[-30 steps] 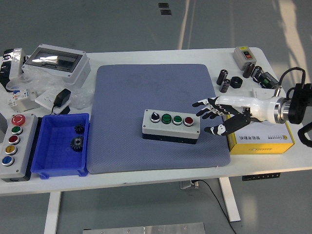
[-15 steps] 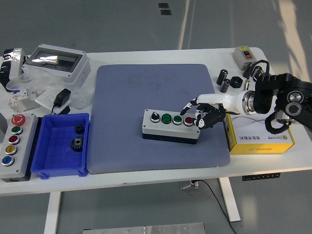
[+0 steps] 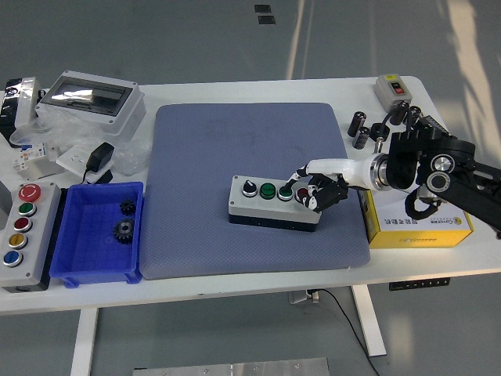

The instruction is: Pick up the button,place it on the desk,press the button,press the button

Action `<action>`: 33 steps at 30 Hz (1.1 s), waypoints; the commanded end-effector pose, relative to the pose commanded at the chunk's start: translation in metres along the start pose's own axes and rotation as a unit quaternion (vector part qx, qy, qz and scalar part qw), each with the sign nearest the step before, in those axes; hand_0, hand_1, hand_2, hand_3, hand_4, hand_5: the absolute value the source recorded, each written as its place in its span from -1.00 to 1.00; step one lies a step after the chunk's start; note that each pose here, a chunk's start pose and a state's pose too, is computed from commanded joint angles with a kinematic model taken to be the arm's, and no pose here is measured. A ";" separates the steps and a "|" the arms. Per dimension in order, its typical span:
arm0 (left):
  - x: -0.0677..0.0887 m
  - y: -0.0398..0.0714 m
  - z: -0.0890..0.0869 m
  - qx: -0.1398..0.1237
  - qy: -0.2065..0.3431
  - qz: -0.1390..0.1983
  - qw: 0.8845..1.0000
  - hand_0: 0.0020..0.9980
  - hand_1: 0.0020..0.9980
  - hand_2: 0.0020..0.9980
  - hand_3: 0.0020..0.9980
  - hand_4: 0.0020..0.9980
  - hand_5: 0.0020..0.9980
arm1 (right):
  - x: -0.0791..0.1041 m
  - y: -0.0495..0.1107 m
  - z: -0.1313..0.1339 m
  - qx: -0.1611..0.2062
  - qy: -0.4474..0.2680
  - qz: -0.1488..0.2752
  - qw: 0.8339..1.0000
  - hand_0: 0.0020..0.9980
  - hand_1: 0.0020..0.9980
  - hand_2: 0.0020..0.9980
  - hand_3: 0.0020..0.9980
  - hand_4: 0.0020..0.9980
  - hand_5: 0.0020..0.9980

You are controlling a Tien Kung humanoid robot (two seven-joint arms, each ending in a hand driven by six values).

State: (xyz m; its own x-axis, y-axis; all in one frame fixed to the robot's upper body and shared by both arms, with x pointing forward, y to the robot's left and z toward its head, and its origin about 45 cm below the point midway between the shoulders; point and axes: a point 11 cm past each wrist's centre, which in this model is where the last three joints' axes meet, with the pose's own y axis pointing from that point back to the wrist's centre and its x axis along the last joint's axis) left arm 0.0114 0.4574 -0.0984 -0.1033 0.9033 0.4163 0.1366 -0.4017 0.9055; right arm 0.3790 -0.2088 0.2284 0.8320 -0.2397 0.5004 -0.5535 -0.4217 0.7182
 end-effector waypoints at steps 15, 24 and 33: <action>-0.004 -0.001 -0.003 0.000 -0.001 -0.004 1.000 0.24 0.16 0.06 0.18 0.20 -0.60 | 0.007 0.020 -0.026 0.078 -0.028 -0.008 0.996 -0.96 -0.83 -0.62 0.61 -0.55 -0.93; -0.011 -0.001 -0.008 0.003 -0.001 -0.009 1.000 0.24 0.16 0.06 0.18 0.20 -0.60 | 0.029 0.039 -0.017 0.095 -0.050 0.081 0.991 -0.96 -0.83 -0.62 0.61 -0.54 -0.93; -0.025 -0.002 -0.017 0.010 -0.009 -0.021 1.000 0.24 0.16 0.06 0.18 0.20 -0.60 | 0.046 0.049 0.005 0.211 -0.187 0.307 0.909 -0.99 -0.84 -0.61 0.57 -0.42 -0.74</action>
State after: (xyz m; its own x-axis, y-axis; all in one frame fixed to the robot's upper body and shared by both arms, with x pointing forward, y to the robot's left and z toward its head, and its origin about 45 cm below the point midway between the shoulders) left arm -0.0033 0.4330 -0.1087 -0.0922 0.9216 0.3769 0.1522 -0.3610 0.9200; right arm 0.3904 -0.2448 0.2850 0.3693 -0.7909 0.4879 -0.9196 -0.3868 0.0688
